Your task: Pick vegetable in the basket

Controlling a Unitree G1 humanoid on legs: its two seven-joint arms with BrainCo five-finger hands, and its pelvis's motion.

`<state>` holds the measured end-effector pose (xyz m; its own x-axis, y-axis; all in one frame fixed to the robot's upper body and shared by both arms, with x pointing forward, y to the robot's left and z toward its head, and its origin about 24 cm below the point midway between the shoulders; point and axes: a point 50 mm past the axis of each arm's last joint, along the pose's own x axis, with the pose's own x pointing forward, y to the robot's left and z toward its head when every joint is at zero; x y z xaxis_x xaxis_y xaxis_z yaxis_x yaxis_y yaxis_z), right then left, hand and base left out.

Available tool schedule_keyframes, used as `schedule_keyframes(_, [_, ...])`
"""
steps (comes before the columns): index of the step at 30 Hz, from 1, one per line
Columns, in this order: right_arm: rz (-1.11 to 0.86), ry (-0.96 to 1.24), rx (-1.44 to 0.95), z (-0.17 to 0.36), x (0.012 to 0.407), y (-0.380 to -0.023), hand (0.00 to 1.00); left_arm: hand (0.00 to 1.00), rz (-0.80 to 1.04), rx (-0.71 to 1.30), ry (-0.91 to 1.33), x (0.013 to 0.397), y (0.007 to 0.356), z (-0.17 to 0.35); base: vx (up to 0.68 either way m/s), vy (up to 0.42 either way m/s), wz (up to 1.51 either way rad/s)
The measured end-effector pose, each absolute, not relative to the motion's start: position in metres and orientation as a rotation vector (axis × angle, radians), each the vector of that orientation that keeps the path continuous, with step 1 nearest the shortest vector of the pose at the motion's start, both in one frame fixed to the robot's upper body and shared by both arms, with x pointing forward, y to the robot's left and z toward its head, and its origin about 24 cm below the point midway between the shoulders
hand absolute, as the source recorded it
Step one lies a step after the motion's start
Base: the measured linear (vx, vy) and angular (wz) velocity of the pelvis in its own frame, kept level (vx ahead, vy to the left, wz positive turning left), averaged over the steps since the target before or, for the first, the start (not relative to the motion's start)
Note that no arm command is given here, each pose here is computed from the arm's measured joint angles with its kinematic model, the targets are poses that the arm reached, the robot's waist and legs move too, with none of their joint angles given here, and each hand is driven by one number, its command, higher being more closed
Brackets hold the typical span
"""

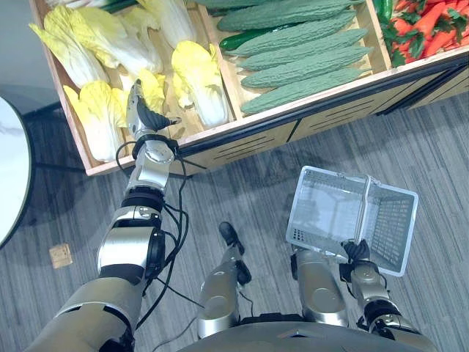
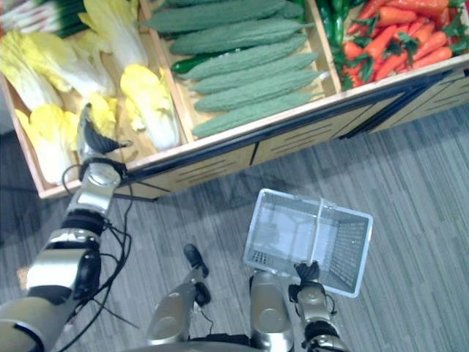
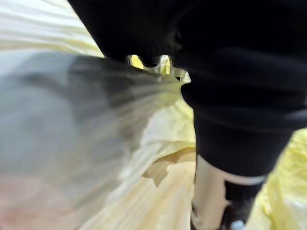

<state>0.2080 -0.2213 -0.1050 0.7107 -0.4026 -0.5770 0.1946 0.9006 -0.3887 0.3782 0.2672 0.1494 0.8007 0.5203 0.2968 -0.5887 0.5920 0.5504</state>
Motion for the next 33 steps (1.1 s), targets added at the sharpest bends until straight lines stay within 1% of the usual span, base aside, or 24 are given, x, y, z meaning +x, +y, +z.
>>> schedule_keyframes(4, [-0.316, 0.698, -0.319, -0.104, 0.211, -0.217, 1.00, 1.00, 0.662, 0.677, -0.150, 0.382, 0.267, 0.165, 0.01, 0.007, 0.02])
schedule_keyframes(8, [-0.294, 0.684, -0.325, -0.102, 0.216, -0.212, 1.00, 1.00, 0.700, 0.622, -0.192, 0.384, 0.270, 0.183, 0.01, 0.009, 0.02])
schedule_keyframes(14, [-0.279, 0.692, -0.315, -0.103, 0.217, -0.208, 1.00, 1.00, 0.705, 0.603, -0.197, 0.384, 0.274, 0.188, 0.05, 0.007, -0.04])
schedule_keyframes(16, [-0.276, 0.703, -0.312, -0.105, 0.215, -0.207, 1.00, 1.00, 0.675, 0.610, -0.175, 0.385, 0.273, 0.185, 0.06, -0.010, 0.01])
schedule_keyframes(19, [-0.277, 0.717, -0.312, -0.106, 0.213, -0.208, 1.00, 1.00, 0.606, 0.618, -0.171, 0.389, 0.262, 0.184, 0.04, -0.006, 0.06])
schedule_keyframes(23, [-0.277, 0.754, -0.294, -0.112, 0.203, -0.209, 1.00, 1.00, 0.496, 0.609, -0.250, 0.392, 0.221, 0.187, 0.03, 0.001, 0.18])
schedule_keyframes(25, [-0.298, 0.786, -0.260, -0.118, 0.193, -0.211, 1.00, 1.00, 0.450, 0.586, -0.308, 0.388, 0.203, 0.188, 0.03, 0.021, 0.20])
schedule_keyframes(27, [-0.319, 0.842, -0.243, -0.127, 0.172, -0.216, 1.00, 1.00, 0.406, 0.572, -0.381, 0.380, 0.185, 0.191, 0.04, 0.008, 0.15])
schedule_keyframes(30, [-0.364, 0.896, -0.211, -0.135, 0.149, -0.221, 1.00, 1.00, 0.374, 0.568, -0.438, 0.376, 0.171, 0.195, 0.04, 0.001, 0.15])
schedule_keyframes(32, [-0.403, 0.938, -0.180, -0.141, 0.128, -0.224, 1.00, 1.00, 0.353, 0.578, -0.515, 0.368, 0.158, 0.203, 0.03, -0.001, 0.07])
schedule_keyframes(33, [-0.410, 0.944, -0.176, -0.142, 0.124, -0.224, 1.00, 1.00, 0.348, 0.591, -0.542, 0.366, 0.154, 0.206, 0.00, 0.000, 0.00])
